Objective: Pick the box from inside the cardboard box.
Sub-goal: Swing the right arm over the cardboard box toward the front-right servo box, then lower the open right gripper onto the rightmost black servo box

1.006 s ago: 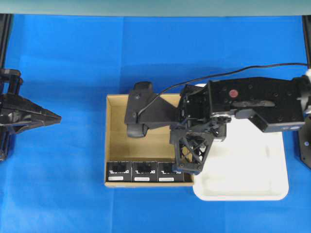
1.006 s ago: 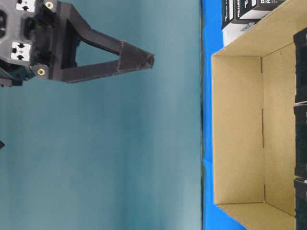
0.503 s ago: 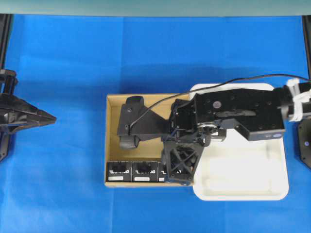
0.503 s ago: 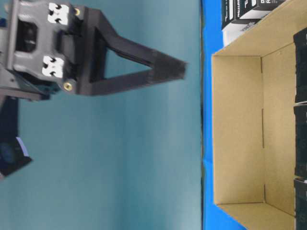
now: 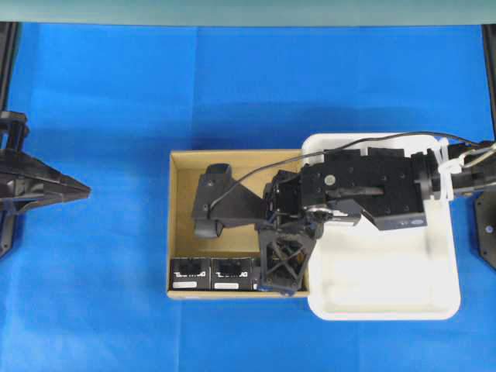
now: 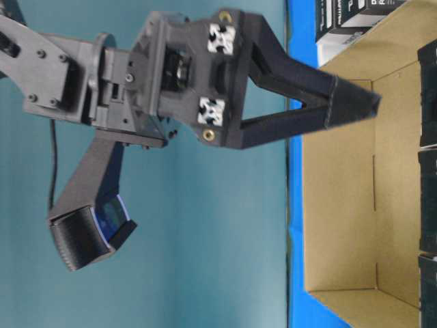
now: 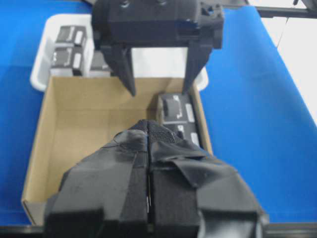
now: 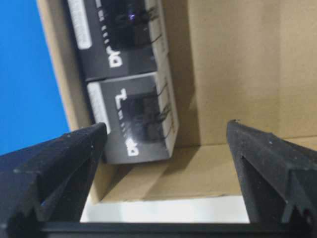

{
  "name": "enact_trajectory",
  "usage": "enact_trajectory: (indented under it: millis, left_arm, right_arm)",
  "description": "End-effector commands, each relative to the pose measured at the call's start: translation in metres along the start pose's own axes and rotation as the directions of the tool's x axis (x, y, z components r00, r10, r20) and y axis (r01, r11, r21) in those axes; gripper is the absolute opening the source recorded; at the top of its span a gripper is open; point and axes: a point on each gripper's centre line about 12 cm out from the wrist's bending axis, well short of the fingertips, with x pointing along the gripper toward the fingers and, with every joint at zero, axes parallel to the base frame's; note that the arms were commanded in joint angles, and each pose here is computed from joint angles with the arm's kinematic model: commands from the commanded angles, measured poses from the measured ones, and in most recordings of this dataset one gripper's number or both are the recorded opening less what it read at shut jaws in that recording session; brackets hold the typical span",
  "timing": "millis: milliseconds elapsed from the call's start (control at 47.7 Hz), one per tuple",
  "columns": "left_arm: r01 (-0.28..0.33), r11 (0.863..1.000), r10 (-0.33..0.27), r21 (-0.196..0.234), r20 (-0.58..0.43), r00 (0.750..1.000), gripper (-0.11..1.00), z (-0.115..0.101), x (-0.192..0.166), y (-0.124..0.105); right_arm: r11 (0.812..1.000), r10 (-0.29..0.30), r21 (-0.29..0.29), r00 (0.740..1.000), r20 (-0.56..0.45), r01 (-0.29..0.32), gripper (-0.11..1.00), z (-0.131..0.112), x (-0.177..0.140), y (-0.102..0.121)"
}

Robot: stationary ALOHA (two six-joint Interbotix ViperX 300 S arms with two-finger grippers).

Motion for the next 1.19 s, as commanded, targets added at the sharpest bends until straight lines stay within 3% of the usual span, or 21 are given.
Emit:
enact_trajectory:
  millis: [0, 1173]
  left_arm:
    - [0.001, 1.000, -0.001, 0.000, 0.015, 1.000, -0.07, 0.008, 0.001, 0.000]
    - [-0.005, 1.000, 0.005, -0.007, 0.003, 1.000, -0.07, 0.005, 0.004, 0.001]
  right_arm:
    - [1.000, 0.003, 0.006, 1.000, 0.002, -0.003, 0.99, 0.000, 0.005, -0.001]
    - [1.000, 0.000, -0.022, 1.000, -0.025, -0.001, 0.99, -0.009, 0.034, 0.009]
